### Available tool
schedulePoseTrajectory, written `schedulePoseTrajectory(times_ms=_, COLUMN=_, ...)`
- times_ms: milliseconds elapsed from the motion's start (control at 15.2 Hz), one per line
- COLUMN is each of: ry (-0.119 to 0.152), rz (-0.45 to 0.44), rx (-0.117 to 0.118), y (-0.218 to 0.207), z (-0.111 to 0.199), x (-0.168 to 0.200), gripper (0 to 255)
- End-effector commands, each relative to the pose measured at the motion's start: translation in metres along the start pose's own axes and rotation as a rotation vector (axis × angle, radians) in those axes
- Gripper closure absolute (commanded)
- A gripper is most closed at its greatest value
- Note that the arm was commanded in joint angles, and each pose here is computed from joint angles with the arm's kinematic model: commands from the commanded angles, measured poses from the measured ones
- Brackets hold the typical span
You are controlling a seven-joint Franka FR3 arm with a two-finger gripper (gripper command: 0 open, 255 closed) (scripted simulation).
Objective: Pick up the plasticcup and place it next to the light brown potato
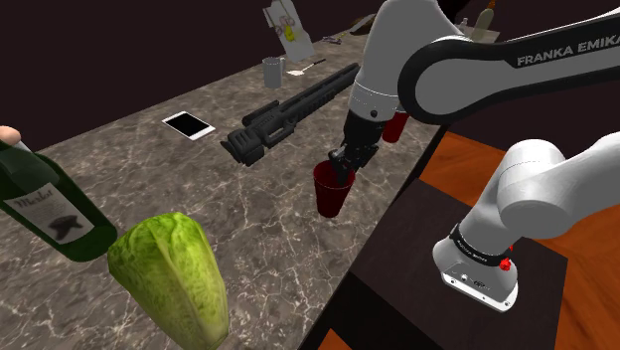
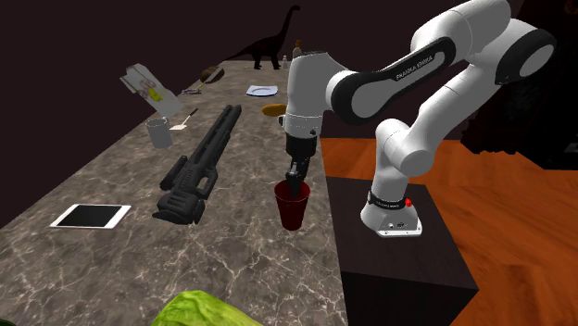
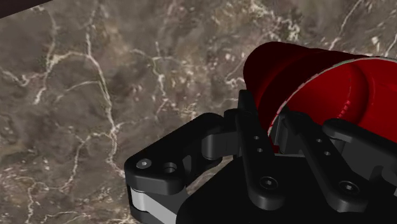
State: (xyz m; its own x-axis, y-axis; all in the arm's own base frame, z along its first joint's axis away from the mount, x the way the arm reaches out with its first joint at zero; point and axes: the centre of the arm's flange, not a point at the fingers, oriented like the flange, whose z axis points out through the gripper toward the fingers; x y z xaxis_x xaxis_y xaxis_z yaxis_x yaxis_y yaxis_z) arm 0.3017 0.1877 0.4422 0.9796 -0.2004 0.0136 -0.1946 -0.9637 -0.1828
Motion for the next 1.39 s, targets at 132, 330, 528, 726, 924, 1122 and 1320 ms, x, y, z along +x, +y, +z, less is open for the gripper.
schedulePoseTrajectory(times_ms=132, ry=0.000, rz=0.000, rx=0.000, y=0.000, z=0.000, x=0.000, gripper=255)
schedulePoseTrajectory(times_ms=330, ry=0.000, rz=0.000, rx=0.000, y=-0.003, z=-0.016, x=0.000, gripper=255)
schedulePoseTrajectory(times_ms=528, ry=0.000, rz=0.000, rx=0.000, y=-0.006, z=-0.031, x=0.000, gripper=255)
schedulePoseTrajectory(times_ms=726, ry=0.000, rz=0.000, rx=0.000, y=-0.009, z=-0.047, x=0.001, gripper=255)
schedulePoseTrajectory(times_ms=924, ry=0.000, rz=0.000, rx=0.000, y=-0.012, z=-0.062, x=0.001, gripper=255)
schedulePoseTrajectory(times_ms=1122, ry=0.000, rz=0.000, rx=0.000, y=-0.015, z=-0.078, x=0.001, gripper=255)
schedulePoseTrajectory(times_ms=1320, ry=0.000, rz=0.000, rx=0.000, y=-0.017, z=-0.094, x=0.001, gripper=255)
